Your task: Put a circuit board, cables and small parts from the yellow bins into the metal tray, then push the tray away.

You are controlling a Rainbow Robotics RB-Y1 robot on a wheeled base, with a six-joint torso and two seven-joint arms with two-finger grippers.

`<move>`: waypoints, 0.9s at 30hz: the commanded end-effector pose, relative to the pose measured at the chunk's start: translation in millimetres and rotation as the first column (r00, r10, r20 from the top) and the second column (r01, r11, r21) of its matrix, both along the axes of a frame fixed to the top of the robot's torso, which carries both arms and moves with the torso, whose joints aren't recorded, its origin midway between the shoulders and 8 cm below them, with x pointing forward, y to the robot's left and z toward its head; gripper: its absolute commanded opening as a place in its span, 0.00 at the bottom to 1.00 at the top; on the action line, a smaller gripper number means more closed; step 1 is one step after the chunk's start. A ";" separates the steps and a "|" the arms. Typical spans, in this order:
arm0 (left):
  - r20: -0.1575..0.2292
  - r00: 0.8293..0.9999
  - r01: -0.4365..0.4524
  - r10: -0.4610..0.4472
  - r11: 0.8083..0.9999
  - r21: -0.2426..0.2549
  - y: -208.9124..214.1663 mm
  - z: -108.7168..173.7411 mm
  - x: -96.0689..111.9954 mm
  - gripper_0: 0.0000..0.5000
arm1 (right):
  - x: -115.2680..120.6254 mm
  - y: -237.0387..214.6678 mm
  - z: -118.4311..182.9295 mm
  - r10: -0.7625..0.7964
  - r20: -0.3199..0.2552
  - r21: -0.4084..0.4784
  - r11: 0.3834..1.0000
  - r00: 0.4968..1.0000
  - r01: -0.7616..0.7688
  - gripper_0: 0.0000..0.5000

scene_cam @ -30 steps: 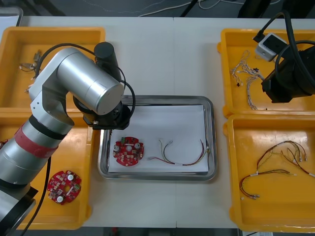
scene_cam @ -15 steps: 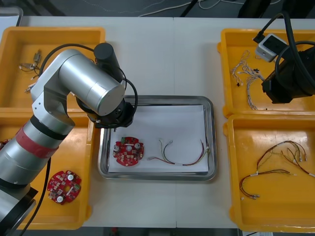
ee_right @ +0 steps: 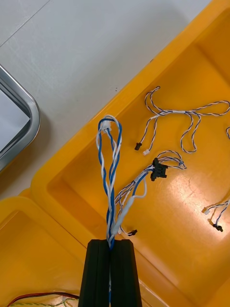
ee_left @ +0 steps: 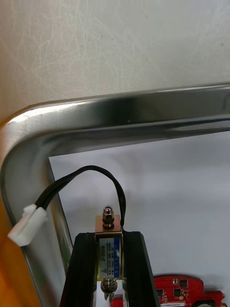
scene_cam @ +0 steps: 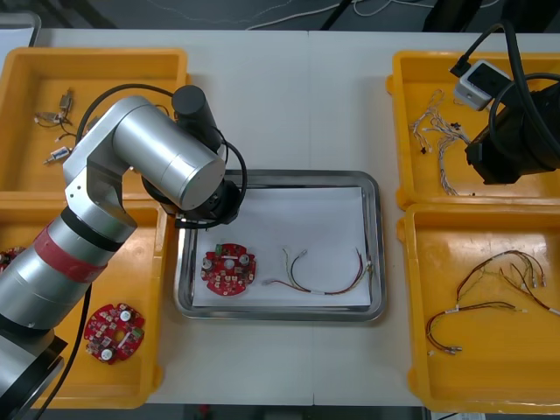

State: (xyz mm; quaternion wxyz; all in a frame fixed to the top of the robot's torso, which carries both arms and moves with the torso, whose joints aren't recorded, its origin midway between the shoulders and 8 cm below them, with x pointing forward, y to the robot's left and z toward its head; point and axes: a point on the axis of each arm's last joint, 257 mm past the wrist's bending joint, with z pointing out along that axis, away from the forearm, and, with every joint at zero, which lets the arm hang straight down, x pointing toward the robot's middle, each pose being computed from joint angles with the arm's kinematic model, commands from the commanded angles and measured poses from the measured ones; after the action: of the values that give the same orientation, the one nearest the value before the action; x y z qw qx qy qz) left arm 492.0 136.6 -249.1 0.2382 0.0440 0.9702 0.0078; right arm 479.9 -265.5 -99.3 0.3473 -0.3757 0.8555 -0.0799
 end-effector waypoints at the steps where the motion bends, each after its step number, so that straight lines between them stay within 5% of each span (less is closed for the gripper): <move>1: 0.062 0.989 0.130 -0.132 0.991 0.037 -24.0 20.9 12.2 0.00 | -4.1 9.6 1.9 0.040 0.014 -0.017 0.999 0.999 -0.040 0.00; 16: 0.079 0.986 0.143 -0.145 0.989 0.036 -29.0 22.4 14.5 0.03 | -4.1 9.6 1.9 0.040 0.014 -0.017 0.999 0.999 -0.040 0.00; 18: 0.083 0.985 0.145 -0.148 0.989 0.039 -29.7 22.3 15.2 0.22 | -4.1 9.6 1.9 0.040 0.014 -0.017 0.999 0.999 -0.040 0.00; 19: 0.083 0.986 0.145 -0.148 0.989 0.039 -29.9 21.9 14.9 0.40 | -4.1 9.6 1.9 0.040 0.014 -0.017 0.999 0.999 -0.040 0.00; 22: 0.083 0.986 0.144 -0.147 0.989 0.038 -29.9 21.9 14.9 0.55 | -4.1 9.6 1.9 0.040 0.014 -0.017 0.999 0.999 -0.040 0.00; 24: 0.083 0.986 0.141 -0.144 0.989 0.037 -29.9 21.9 14.9 0.77 | -4.1 9.6 1.9 0.040 0.014 -0.017 0.999 0.999 -0.040 0.00; 27: 0.083 0.986 0.140 -0.142 0.990 0.036 -29.9 21.9 14.9 0.86 | -4.1 9.6 1.9 0.040 0.014 -0.017 0.999 0.999 -0.040 0.00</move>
State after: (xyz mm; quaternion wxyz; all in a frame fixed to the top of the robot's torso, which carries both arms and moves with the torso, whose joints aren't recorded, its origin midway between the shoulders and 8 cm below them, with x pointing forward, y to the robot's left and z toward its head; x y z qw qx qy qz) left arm 499.9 132.2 -245.0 0.2557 0.0480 0.9656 0.0021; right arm 479.9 -265.4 -99.3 0.3473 -0.3757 0.8555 -0.0799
